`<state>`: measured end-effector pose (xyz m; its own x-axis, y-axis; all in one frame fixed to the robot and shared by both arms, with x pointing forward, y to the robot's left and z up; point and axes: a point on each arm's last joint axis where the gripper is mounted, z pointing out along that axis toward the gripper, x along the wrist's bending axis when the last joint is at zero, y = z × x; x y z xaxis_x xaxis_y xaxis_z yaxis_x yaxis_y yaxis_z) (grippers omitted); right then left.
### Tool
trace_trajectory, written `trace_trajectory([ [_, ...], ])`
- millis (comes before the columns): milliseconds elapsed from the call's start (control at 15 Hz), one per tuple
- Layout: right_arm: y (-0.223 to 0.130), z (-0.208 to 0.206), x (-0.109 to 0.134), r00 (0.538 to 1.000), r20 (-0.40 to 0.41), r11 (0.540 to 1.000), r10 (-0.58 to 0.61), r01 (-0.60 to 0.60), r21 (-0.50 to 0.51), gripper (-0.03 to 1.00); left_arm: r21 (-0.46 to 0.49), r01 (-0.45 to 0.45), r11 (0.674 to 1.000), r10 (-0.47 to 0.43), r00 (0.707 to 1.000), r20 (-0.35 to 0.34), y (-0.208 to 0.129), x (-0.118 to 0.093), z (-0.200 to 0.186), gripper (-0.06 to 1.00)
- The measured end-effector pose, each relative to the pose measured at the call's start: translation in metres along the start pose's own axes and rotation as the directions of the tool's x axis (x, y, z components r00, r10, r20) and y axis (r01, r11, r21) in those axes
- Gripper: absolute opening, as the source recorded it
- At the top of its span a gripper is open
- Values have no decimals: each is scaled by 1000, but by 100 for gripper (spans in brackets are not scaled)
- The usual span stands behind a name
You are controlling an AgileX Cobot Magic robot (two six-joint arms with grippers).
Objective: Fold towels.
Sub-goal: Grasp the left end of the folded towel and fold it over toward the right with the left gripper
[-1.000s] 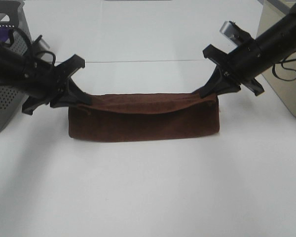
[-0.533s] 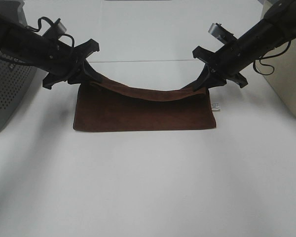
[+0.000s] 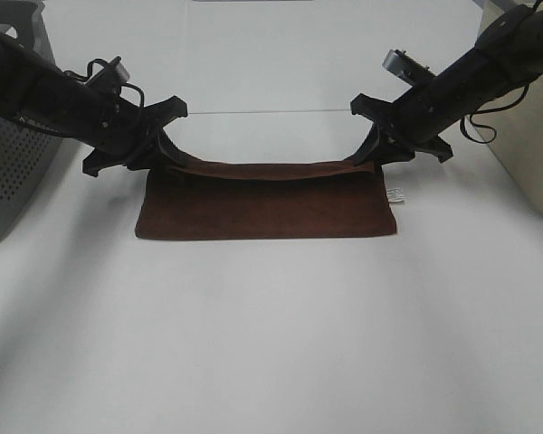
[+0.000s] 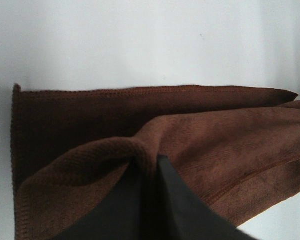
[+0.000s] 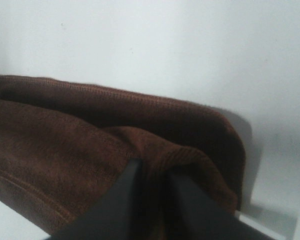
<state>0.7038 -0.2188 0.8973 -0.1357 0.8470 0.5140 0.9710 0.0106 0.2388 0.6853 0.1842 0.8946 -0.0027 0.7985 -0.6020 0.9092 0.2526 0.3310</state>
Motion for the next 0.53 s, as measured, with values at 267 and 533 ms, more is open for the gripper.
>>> trace_trajectory([
  [267,-2,0,1,1000,-13,1000,15,-15,25,70,28,0,1000,0,1000,16,-2,-1,0,52],
  [533,-3,-14,9,1000,-5,999,0,0,54,80,27,-73,997,72,997,16,2,-12,-16,72],
])
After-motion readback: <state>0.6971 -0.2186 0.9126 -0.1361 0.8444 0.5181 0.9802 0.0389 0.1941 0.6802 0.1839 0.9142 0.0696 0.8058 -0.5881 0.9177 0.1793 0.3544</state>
